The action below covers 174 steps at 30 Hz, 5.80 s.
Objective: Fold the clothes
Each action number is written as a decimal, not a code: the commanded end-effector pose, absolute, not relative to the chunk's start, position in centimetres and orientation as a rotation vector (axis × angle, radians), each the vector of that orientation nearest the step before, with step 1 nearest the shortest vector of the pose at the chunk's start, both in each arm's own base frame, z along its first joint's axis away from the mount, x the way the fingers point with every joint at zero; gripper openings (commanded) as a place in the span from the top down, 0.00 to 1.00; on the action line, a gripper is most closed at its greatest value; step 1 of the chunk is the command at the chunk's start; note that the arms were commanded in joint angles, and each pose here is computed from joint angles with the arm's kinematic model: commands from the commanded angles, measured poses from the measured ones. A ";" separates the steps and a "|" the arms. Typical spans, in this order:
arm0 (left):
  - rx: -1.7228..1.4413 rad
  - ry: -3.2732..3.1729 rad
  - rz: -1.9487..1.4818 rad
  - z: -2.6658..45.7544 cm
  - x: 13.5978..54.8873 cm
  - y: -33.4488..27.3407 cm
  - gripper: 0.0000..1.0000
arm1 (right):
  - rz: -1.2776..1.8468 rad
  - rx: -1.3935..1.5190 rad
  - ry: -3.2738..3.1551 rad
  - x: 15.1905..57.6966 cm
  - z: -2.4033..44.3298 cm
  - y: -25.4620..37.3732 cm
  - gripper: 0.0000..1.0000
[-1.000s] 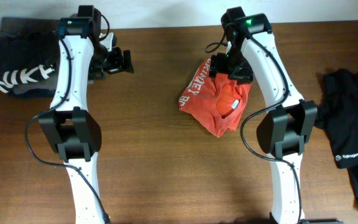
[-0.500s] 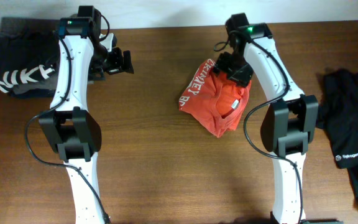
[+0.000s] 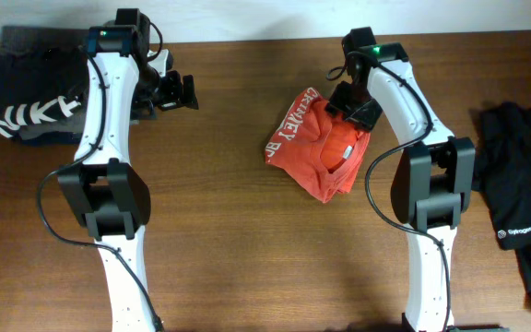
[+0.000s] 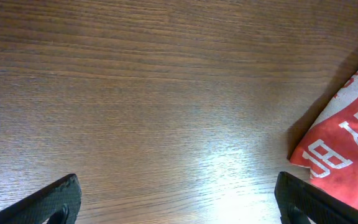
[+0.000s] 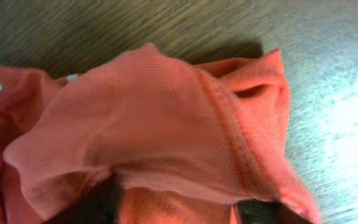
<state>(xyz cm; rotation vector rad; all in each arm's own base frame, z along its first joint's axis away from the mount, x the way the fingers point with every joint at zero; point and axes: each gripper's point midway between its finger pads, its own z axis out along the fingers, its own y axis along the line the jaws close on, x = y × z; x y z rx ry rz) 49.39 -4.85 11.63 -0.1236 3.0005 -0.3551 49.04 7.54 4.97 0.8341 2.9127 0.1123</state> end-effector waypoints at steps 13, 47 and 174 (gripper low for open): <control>-0.128 2.973 -0.344 12.7 49.6 -4.7 0.01 | -0.192 0.797 2.884 48.6 5.2 1.6 0.75; 0.807 2.608 -0.761 11.7 50.5 -23.7 0.01 | 0.163 0.638 3.045 45.0 15.2 -2.9 0.01; 0.863 2.737 -1.219 -2.6 44.4 -37.0 1.00 | 0.149 0.530 3.066 45.0 15.0 -3.1 0.01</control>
